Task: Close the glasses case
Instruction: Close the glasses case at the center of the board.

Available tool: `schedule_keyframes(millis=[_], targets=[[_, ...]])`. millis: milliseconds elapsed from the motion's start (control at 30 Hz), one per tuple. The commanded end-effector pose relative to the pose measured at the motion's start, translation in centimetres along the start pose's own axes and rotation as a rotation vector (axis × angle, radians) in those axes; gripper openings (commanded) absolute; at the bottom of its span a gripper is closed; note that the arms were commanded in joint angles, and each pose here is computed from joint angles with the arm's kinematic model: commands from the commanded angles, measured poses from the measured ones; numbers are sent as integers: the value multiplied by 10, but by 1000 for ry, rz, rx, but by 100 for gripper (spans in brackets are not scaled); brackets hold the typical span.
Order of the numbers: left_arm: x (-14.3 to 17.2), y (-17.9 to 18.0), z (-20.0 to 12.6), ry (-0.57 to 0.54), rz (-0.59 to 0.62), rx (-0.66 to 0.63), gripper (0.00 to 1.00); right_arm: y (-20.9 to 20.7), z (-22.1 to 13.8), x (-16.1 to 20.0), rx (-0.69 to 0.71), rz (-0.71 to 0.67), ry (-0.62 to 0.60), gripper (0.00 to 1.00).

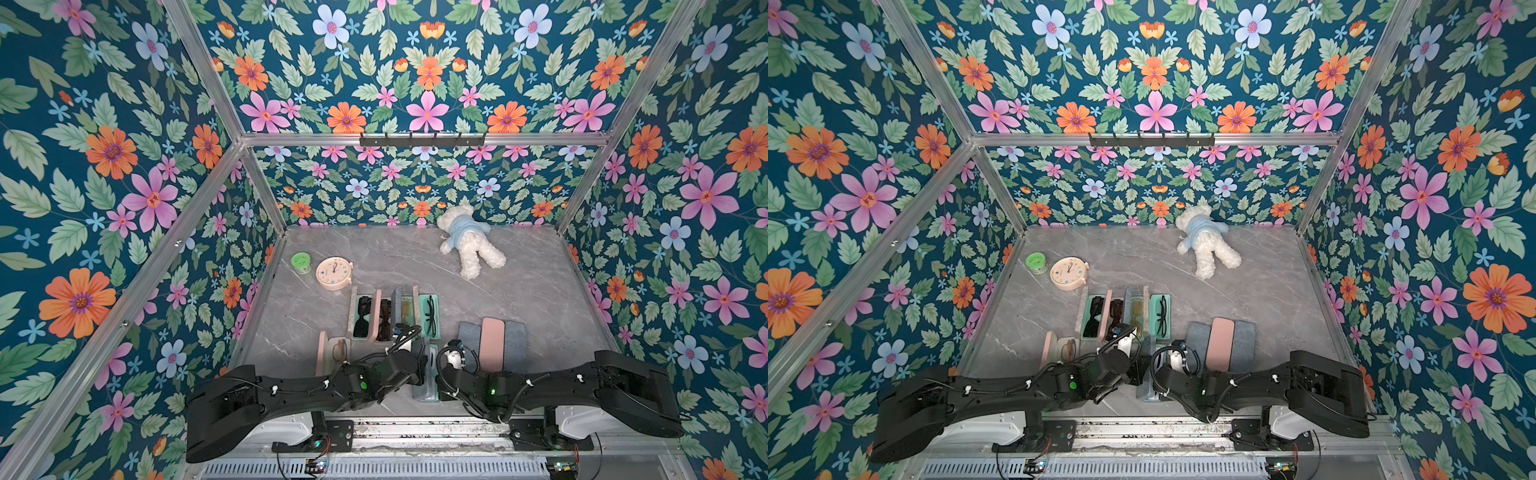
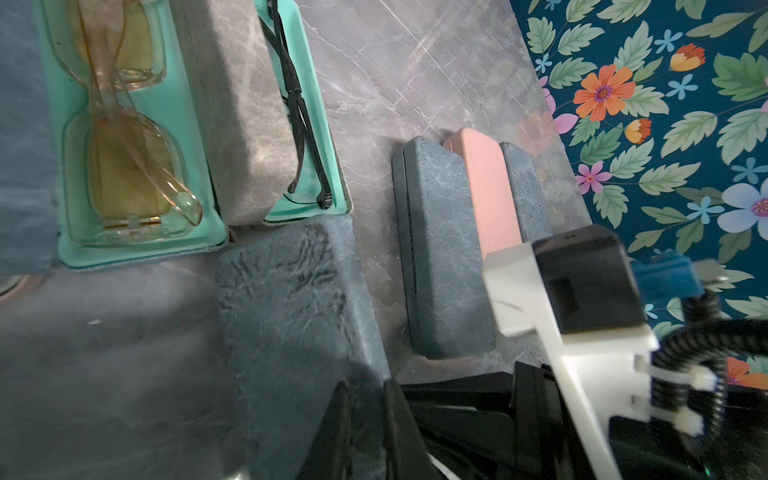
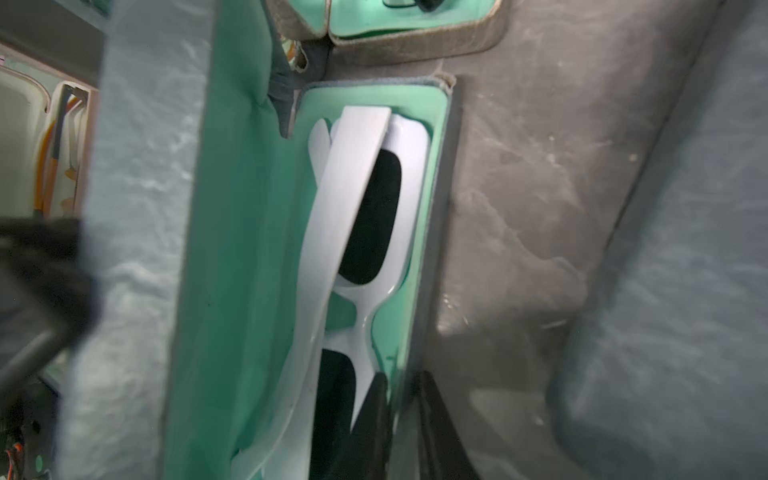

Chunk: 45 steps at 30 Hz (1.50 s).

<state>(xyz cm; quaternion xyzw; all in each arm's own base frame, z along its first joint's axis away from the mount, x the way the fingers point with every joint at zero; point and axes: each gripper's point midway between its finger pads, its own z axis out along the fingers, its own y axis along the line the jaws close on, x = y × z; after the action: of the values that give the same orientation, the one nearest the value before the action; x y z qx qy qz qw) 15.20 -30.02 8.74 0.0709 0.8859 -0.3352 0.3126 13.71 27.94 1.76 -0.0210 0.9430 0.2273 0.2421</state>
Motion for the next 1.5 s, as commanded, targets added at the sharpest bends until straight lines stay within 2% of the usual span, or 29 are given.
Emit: schedule_keyframes(millis=[0, 900, 967, 1000, 1100, 1200, 1367, 1467], targets=[[8, 3, 2, 39, 14, -11, 17, -3, 1, 1, 6, 12, -2, 16], [17, -7, 15, 59, 23, 2, 17, -6, -2, 4, -38, 32, -4, 16], [12, -8, 11, 45, 27, 1, 22, -7, -4, 4, -40, 34, -9, 16], [9, -8, 9, 37, 27, -1, 28, -8, -5, 3, -38, 36, -10, 16], [1, -8, 0, 12, 32, -11, 57, -10, -6, 4, -37, 38, -11, 16], [-1, -6, -2, 17, 48, -28, 76, -10, -5, 4, -39, 38, -12, 16], [4, -4, 7, 66, 51, -36, 85, -7, -1, 4, -41, 35, -13, 17], [5, -2, 13, 97, 72, -62, 86, -5, 0, 4, -51, 36, -10, 17]])
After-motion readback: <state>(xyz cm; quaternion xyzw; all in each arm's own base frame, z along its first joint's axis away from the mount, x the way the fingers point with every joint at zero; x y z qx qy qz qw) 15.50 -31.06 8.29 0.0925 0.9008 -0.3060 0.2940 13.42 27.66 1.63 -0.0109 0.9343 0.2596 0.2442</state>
